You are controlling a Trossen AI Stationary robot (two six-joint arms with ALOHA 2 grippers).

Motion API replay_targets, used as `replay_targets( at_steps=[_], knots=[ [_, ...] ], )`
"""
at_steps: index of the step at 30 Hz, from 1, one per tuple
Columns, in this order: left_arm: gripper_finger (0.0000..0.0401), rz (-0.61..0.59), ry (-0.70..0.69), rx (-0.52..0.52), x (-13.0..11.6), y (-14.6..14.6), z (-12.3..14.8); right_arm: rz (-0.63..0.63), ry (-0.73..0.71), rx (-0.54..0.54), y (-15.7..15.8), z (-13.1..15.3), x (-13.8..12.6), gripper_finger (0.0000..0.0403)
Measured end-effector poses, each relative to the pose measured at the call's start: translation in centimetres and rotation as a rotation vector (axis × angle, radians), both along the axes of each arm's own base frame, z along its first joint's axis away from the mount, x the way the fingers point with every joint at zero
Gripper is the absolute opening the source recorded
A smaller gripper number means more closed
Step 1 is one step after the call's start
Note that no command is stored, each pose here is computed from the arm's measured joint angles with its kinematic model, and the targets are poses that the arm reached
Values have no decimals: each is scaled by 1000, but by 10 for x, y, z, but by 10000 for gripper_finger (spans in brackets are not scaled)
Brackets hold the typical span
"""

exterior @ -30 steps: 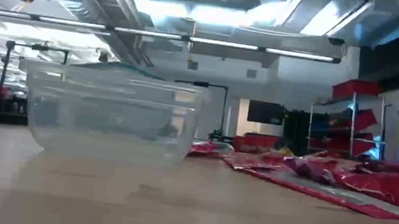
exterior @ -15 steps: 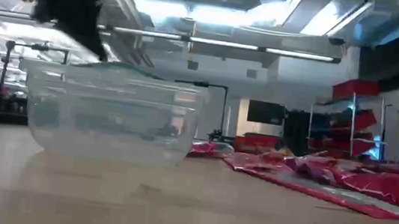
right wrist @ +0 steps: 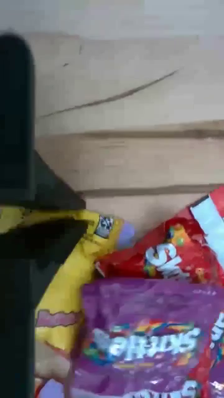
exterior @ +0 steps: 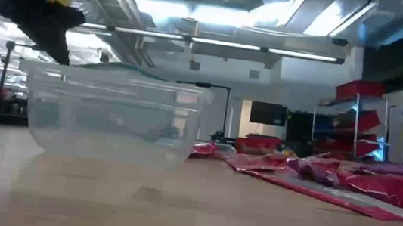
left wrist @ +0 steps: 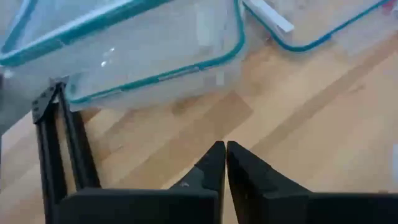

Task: Sort candy
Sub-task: Put the yellow candy into the square transparent bin

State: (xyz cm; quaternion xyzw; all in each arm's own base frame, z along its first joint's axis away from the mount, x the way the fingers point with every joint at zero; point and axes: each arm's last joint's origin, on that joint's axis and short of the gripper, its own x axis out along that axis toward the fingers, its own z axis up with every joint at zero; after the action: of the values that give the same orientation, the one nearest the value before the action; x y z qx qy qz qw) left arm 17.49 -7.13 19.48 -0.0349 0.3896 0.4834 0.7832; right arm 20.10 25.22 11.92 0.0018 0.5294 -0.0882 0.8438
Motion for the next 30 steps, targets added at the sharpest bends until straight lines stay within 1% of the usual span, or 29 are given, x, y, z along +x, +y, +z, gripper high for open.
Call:
replay_targets(
  at_steps=[2, 4, 6, 8, 11, 14, 16, 18, 21, 23, 26, 28, 30],
  knots=[
    [0, 15, -4, -11, -3, 2, -9, -3, -4, 11, 2, 5, 2, 7],
    [0, 22, -14, -39, -5, 2, -17, 28, -33, 28, 9, 15, 7, 2],
    [0, 13, -44, -65, -4, 1, -25, 71, -100, 34, 14, 34, 12, 2],
    [0, -21, -84, -95, 0, -1, -32, 109, -179, 23, 19, 53, 17, 0],
    [0, -104, -124, -123, 6, -4, -42, 165, -279, -50, 20, 76, 21, 0],
    [0, -188, -172, -142, 10, -6, -53, 181, -398, -127, 17, 101, 24, 0],
    [0, -226, -198, -146, 12, -6, -59, 190, -433, -188, 11, 109, 29, 0],
    [0, -247, -245, -158, 14, -6, -64, 205, -444, -225, 3, 114, 38, 0],
    [0, -281, -305, -170, 15, -5, -70, 223, -476, -250, -11, 120, 62, 0],
    [0, -305, -349, -179, 16, -7, -71, 284, -489, -230, -20, 123, 81, 0],
    [0, -326, -383, -190, 18, -8, -71, 415, -550, -163, -40, 132, 113, 0],
    [0, -339, -402, -191, 20, -9, -70, 486, -601, -93, -59, 138, 132, 0],
    [0, -352, -411, -189, 21, -10, -69, 523, -625, -3, -83, 139, 150, 0]
  ],
)
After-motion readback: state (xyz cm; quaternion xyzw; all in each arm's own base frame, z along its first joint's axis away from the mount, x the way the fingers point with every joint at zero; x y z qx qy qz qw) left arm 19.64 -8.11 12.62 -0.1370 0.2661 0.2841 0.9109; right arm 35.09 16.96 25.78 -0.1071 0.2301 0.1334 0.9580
